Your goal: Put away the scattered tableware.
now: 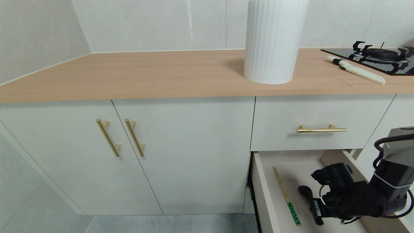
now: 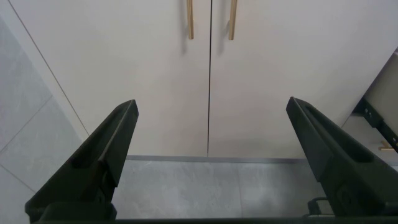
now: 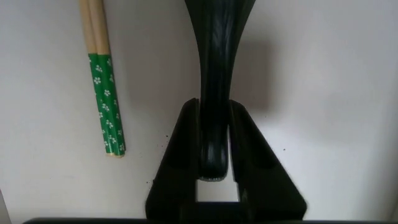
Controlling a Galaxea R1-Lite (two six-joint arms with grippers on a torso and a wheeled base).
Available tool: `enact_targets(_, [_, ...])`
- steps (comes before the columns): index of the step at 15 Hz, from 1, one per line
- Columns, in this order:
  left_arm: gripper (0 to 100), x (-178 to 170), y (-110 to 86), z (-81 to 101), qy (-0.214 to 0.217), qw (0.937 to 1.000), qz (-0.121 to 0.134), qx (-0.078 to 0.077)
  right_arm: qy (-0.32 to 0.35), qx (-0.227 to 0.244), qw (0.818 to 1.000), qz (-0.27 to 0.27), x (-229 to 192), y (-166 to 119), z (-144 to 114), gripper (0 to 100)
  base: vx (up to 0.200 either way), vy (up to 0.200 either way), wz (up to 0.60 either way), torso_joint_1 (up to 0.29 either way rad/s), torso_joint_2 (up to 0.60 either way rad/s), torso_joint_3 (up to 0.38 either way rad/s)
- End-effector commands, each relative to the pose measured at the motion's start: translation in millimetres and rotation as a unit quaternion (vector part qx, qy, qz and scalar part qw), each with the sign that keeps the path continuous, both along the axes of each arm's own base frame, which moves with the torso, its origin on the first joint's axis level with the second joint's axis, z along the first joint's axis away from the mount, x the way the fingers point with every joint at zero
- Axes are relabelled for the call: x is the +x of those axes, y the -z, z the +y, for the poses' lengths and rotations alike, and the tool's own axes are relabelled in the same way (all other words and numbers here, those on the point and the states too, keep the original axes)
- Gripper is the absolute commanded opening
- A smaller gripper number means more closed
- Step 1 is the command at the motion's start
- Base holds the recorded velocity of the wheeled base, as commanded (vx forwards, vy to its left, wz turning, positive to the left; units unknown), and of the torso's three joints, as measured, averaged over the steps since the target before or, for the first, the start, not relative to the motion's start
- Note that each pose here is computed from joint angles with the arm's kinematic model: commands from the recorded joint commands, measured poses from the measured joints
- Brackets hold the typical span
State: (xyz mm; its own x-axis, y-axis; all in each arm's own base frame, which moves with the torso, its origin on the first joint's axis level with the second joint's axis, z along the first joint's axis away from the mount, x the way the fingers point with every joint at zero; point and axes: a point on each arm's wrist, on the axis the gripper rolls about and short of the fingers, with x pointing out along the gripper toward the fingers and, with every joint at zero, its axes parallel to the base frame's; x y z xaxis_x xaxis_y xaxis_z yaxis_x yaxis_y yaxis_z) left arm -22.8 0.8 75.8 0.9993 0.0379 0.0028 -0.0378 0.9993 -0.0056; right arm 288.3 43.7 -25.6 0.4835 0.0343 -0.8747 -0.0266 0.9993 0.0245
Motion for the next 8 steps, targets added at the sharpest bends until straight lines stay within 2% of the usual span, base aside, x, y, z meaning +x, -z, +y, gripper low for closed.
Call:
enact_targets(1, [100,0.1,-0.1,0.0,0.000,1.0000,0.001,0.000,0.001,0.000,1.000,-0.007,-0.2,-3.6,-0.6,100,0.000,0.000,0.00,0.000,0.00,0.000])
enact_targets(3, [100,0.1,-0.1,0.0,0.000,1.0000,0.001,0.000,0.003,-0.001,1.000,-0.023,-1.2,-13.5,-0.9,100,0.000,0.000,0.00,0.000,0.00,0.000])
enact_targets(6, [100,0.1,-0.1,0.0,0.000,1.0000,0.001,0.000,0.002,0.011,0.994,-0.105,-18.6,-74.2,-3.5,100,0.000,0.000,0.00,0.000,0.00,0.000])
enact_targets(8, [100,0.1,-0.1,0.0,0.000,1.0000,0.001,0.000,0.000,0.015,0.992,-0.125,-37.0,-109.5,-6.2,100,0.000,0.000,0.00,0.000,0.00,0.000])
